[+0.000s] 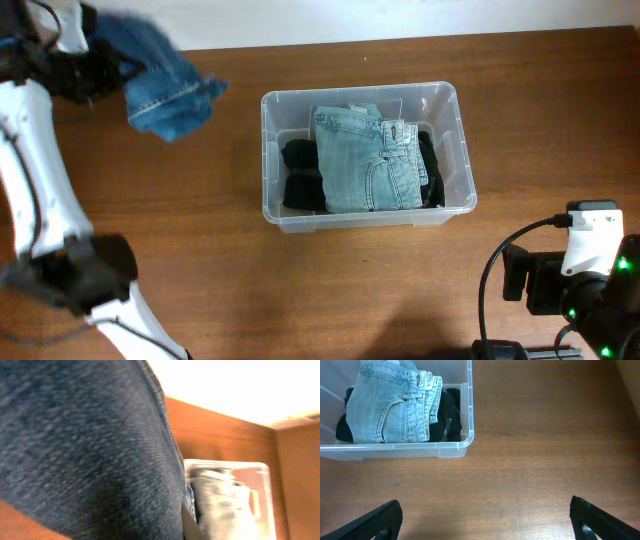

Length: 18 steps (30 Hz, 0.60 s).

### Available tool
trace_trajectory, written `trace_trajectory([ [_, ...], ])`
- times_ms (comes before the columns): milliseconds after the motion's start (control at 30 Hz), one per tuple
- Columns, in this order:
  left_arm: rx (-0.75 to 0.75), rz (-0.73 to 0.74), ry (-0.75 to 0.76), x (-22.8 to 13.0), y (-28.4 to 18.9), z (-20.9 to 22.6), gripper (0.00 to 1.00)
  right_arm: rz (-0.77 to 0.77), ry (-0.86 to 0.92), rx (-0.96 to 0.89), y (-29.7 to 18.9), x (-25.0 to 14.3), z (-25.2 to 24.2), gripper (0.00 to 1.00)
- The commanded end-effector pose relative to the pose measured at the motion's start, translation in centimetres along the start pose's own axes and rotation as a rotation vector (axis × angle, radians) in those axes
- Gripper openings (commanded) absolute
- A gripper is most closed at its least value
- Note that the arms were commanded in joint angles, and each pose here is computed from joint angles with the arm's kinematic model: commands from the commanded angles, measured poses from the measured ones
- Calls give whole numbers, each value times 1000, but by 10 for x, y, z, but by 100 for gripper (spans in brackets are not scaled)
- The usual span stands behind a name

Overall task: Pack container
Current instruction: 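Lift the dark-blue jeans and carry it over the bin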

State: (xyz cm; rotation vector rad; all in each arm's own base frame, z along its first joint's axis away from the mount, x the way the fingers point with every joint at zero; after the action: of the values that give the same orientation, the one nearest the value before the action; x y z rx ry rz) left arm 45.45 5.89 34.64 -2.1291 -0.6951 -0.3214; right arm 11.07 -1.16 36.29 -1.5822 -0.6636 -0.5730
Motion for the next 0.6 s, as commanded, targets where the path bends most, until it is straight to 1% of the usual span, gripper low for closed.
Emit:
trace_trajectory([
  [0,-210,-101,229,-29,-73,-117,1,-19,-4,-10,-4,1,-1,98],
  [133,-286,-74,331,-67,-93,-172,1,-18,-4,-10,-4,1,-1,98],
  [233,-343,-16,388,-94,-94,-203,1,-18,-4,-10,-4,1,-1,98],
  [267,-368,29,405,-108,-90,-215,1,-19,-4,-10,-4,1,-1,98],
  [400,-400,135,448,-135,-71,-238,1,-18,-4,-10,-4,1,-1,98],
  [500,-391,205,498,-155,-42,-255,1,-18,-4,-10,-4,1,-1,98],
  [567,-413,247,526,-166,-24,-266,1,-18,-4,-10,-4,1,-1,98],
])
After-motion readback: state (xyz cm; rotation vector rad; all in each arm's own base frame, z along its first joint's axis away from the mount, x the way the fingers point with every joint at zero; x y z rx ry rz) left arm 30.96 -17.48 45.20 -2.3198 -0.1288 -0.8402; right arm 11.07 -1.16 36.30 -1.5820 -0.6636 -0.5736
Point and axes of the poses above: each gripper's point midway between its finger pads, its own y axis out along the fingers, its own z axis along the line the jaws close on, x = y × z, the point moved 6 cm from there along -y, back along the fingers, and after that the axes turned 5 degrees about -y, right-handed, at the moved point
